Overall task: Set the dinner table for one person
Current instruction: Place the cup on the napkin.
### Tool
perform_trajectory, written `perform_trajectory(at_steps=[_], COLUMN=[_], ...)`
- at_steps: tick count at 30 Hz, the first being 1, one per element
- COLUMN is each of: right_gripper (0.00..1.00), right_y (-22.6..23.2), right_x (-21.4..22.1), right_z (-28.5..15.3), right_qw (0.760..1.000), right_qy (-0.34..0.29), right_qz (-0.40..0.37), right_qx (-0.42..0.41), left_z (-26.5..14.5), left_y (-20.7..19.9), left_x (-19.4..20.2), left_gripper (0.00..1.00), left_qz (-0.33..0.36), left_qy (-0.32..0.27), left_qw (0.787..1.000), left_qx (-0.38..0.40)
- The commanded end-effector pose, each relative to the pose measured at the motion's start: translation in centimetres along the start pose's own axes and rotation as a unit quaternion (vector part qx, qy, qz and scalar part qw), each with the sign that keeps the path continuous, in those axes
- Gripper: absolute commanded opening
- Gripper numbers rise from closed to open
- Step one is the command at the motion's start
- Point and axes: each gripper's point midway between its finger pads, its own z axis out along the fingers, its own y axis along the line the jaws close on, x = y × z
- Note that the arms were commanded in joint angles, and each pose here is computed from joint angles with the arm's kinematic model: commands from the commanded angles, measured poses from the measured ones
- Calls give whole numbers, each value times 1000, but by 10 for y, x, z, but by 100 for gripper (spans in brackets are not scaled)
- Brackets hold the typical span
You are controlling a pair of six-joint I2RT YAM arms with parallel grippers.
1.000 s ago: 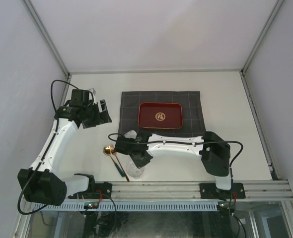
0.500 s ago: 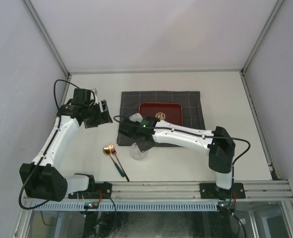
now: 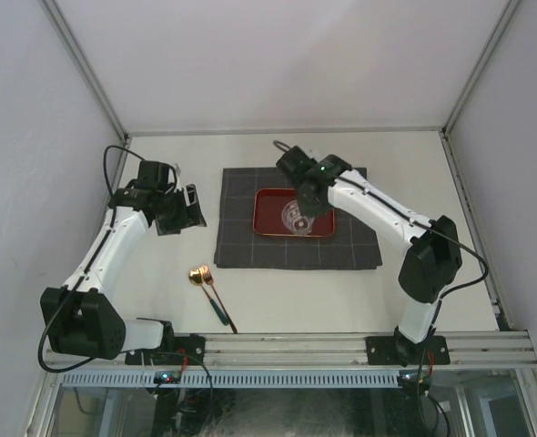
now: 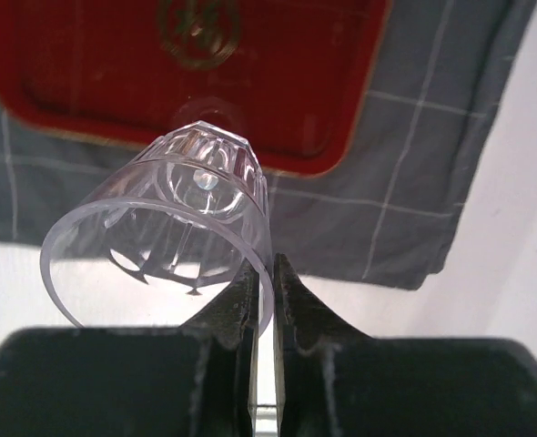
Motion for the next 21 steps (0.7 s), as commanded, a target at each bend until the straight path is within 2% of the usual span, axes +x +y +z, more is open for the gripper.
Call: perform_trajectory(at_steps=[1, 12, 21], right_gripper=[0, 0, 0], right_y=[-34, -93, -134], right_x=[-54, -118, -135], right_z=[-15, 36, 82], right_qw=[996, 991, 986], right_qy=[-76, -77, -54], right_qz=[41, 114, 158], right_qx=[-11, -7, 13], left_z=[-5, 5, 10], left_y=[-6, -8, -8], left_x=[-21, -29, -35], left_gripper=[77, 75, 74], left_qz=[7, -1, -5], left_qy=[-24, -11, -4], left_qw=[1000, 1000, 1000], left_qx=[14, 12, 7])
